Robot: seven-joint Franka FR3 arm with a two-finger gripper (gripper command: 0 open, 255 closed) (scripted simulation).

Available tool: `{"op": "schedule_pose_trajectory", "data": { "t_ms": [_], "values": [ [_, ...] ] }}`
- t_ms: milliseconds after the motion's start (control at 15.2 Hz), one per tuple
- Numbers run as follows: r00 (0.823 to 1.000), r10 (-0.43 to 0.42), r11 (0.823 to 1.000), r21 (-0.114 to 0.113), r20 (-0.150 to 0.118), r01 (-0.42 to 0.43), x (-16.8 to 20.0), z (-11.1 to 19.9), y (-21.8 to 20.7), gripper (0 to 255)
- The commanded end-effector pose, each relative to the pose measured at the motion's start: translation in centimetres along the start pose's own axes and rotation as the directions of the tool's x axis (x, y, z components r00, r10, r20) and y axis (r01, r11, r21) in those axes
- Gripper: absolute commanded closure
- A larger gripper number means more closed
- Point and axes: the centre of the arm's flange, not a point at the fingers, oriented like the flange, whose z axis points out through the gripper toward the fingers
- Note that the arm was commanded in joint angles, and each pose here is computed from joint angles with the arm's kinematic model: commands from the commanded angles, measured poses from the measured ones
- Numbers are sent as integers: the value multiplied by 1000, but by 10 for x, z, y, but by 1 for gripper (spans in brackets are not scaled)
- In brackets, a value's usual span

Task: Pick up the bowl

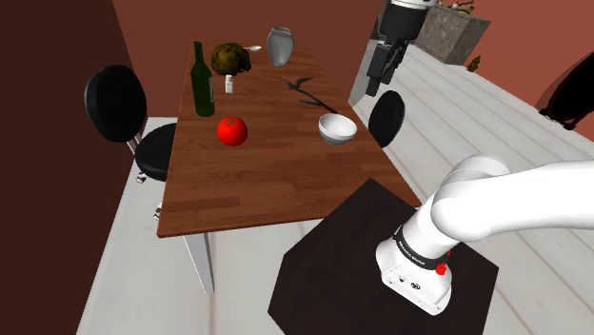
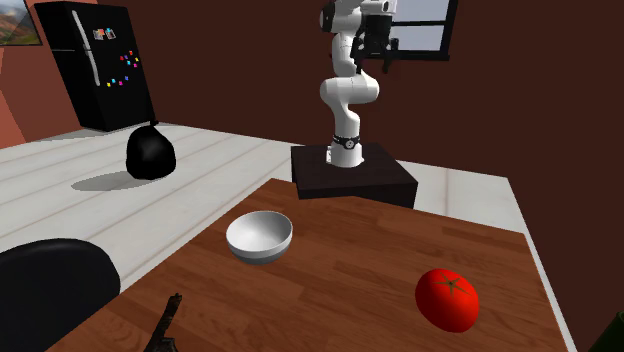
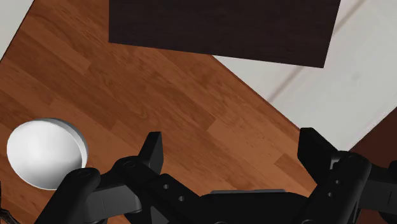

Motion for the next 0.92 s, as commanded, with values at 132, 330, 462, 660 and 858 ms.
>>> {"op": "schedule_pose_trajectory", "data": {
  "t_ms": [132,330,462,660,858],
  "values": [
    [1000,0,1000,-6,-6,0,9,19,14,0],
    [1000,0,1000,-16,-16,0,22,48,36,0],
    [1000,0,1000,-22,-22,0,31,67,50,0],
    [999,-1,999,-32,-32,0,44,96,72,0],
    [999,-1,999,-42,-41,0,58,123,94,0]
  ]
}}
